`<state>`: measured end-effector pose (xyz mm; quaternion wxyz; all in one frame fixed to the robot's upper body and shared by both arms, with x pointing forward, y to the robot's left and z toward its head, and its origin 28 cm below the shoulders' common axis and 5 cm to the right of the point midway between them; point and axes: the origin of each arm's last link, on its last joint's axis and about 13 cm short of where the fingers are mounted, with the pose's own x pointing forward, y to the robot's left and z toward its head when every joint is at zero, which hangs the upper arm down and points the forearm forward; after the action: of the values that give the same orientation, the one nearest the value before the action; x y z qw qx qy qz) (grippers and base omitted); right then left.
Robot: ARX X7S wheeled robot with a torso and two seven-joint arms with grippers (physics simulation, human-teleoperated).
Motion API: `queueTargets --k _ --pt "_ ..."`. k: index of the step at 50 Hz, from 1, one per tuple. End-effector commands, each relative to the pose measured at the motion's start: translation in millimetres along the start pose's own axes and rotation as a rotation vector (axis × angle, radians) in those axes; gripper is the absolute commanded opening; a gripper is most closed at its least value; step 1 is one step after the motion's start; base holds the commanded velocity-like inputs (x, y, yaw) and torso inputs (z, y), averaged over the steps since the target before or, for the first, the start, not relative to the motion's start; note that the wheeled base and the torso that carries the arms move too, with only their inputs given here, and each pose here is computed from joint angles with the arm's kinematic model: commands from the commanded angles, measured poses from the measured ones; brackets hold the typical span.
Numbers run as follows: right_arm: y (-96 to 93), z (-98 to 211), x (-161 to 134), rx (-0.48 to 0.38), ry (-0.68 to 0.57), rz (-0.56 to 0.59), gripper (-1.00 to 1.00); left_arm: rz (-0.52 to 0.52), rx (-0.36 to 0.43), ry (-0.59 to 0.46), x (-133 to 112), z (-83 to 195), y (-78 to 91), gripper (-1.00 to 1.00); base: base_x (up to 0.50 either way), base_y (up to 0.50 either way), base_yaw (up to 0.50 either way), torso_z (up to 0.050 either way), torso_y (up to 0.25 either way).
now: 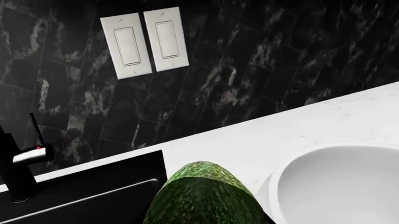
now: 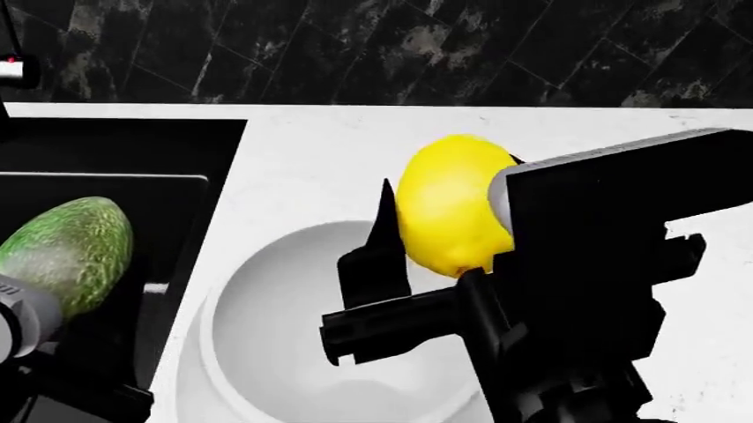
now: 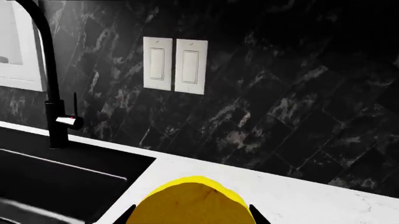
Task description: There is a mixed pile of frozen fruits and vegetables on the counter. Locate all the frozen vegetables and place the items in a bowl on the counter. Take all the frozen fruits and defrost them in a running sink.
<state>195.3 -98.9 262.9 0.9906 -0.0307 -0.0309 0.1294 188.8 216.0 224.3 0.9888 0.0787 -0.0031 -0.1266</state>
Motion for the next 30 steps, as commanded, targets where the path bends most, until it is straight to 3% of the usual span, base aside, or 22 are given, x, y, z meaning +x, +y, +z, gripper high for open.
queueTargets --k 1,14,30 --pt "-4.5 15 11 0.02 0.141 0.187 -1.0 0.025 -0.005 -0.007 0 3 1.3 -1.0 0.0 0.0 0.0 0.0 0.0" --pt "11.1 -10 26 0.018 0.218 0.257 -1.0 0.029 -0.009 -0.014 -11 4 5.9 -1.0 0.0 0.0 0.0 0.0 0.0" --pt "14.0 -26 43 0.026 0.281 0.262 -1.0 0.03 -0.006 -0.019 -3 5 3.5 -1.0 0.0 0.0 0.0 0.0 0.001"
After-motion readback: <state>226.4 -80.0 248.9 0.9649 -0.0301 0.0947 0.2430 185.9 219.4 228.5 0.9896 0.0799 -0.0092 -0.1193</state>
